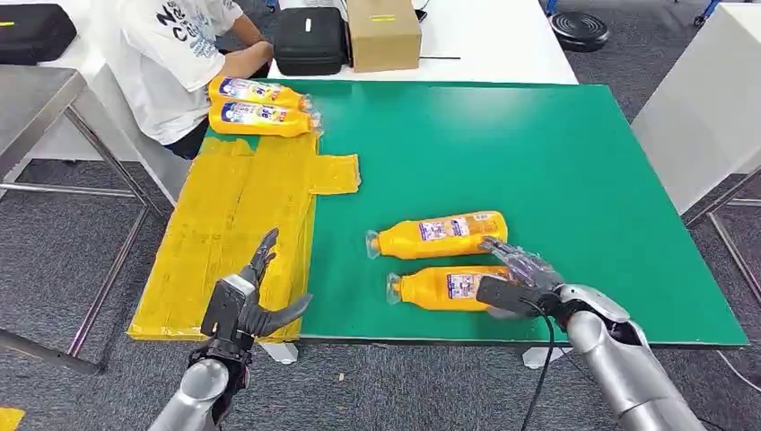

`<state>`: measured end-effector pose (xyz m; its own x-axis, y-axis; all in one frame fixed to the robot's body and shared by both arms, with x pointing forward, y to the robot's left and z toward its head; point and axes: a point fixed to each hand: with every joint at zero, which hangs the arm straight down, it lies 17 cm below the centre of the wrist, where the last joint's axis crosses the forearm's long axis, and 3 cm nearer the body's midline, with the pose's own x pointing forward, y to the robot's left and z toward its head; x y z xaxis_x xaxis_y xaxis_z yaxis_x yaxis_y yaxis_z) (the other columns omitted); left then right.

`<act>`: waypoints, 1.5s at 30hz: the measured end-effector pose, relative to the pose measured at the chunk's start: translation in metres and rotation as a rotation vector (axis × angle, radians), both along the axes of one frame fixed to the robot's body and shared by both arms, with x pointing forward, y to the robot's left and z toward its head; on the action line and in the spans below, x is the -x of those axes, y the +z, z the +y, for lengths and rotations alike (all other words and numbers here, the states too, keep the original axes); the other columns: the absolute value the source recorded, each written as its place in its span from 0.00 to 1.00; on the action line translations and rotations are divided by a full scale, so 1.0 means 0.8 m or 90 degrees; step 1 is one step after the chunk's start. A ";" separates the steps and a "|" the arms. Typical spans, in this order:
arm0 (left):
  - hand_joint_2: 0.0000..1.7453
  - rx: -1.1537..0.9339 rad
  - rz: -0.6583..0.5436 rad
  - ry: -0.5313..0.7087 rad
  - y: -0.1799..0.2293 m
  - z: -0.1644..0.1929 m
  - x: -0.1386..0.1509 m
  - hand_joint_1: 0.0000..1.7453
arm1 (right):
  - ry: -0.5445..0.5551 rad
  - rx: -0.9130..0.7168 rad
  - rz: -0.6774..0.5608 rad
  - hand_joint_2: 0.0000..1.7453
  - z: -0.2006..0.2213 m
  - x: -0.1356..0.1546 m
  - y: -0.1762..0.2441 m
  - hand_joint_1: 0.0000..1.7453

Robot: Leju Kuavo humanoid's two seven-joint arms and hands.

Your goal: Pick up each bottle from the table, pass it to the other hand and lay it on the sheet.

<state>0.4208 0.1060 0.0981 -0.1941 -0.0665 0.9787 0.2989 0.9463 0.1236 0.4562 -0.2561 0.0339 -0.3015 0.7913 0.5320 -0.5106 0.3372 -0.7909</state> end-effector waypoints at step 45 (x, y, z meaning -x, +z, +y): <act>1.00 0.009 0.024 -0.005 -0.012 0.000 0.002 0.00 | 0.110 0.082 0.119 1.00 0.031 -0.011 -0.040 1.00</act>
